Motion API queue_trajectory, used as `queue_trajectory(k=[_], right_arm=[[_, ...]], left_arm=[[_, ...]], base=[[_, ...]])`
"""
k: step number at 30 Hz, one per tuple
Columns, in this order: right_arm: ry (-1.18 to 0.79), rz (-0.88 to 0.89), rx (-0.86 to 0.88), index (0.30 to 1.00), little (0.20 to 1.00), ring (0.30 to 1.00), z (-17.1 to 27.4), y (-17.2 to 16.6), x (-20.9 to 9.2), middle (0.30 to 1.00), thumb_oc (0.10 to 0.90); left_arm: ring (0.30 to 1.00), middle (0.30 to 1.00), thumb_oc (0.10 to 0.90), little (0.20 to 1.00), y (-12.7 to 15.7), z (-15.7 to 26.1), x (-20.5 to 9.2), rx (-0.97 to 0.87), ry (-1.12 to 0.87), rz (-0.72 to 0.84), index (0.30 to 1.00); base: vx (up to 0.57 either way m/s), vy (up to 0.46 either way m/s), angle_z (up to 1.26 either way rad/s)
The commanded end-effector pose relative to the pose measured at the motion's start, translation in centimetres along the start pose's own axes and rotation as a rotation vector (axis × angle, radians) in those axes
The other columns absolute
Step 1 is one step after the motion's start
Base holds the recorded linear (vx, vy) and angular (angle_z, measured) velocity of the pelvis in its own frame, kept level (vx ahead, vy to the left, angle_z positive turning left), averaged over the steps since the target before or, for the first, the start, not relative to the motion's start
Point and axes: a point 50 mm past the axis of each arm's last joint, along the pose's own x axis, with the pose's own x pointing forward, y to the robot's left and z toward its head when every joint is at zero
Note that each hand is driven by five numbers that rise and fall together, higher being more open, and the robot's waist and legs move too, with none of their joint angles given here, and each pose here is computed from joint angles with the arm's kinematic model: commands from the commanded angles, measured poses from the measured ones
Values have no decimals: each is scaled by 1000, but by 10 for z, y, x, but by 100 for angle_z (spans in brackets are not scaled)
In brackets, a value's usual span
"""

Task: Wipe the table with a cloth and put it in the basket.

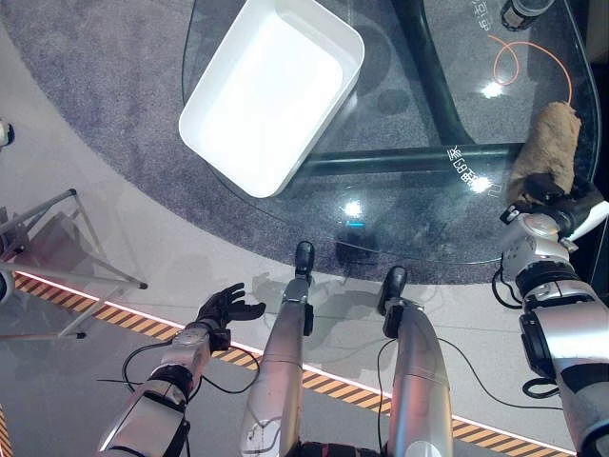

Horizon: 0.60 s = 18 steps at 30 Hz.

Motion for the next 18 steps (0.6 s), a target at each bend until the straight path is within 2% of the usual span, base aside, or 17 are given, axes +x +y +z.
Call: queue_trajectory(k=[1, 7, 18], right_arm=[[-187, -259, 76, 300, 200, 300, 50, -63, 35, 300, 100], [-221, -222, 66, 300, 200, 300, 54, -57, 32, 300, 100], [-451, -55, -12, 300, 200, 300, 85, -14, 6, 300, 100]], left_arm=[[900, 900, 800, 900, 28, -20, -8, -16, 63, 80, 900], [900, 900, 800, 900, 30, -18, -8, -17, 60, 80, 900], [900, 900, 800, 900, 27, -19, -8, -20, 62, 78, 900]], base=[[0, 0, 0], [0, 0, 0], [0, 0, 0]])
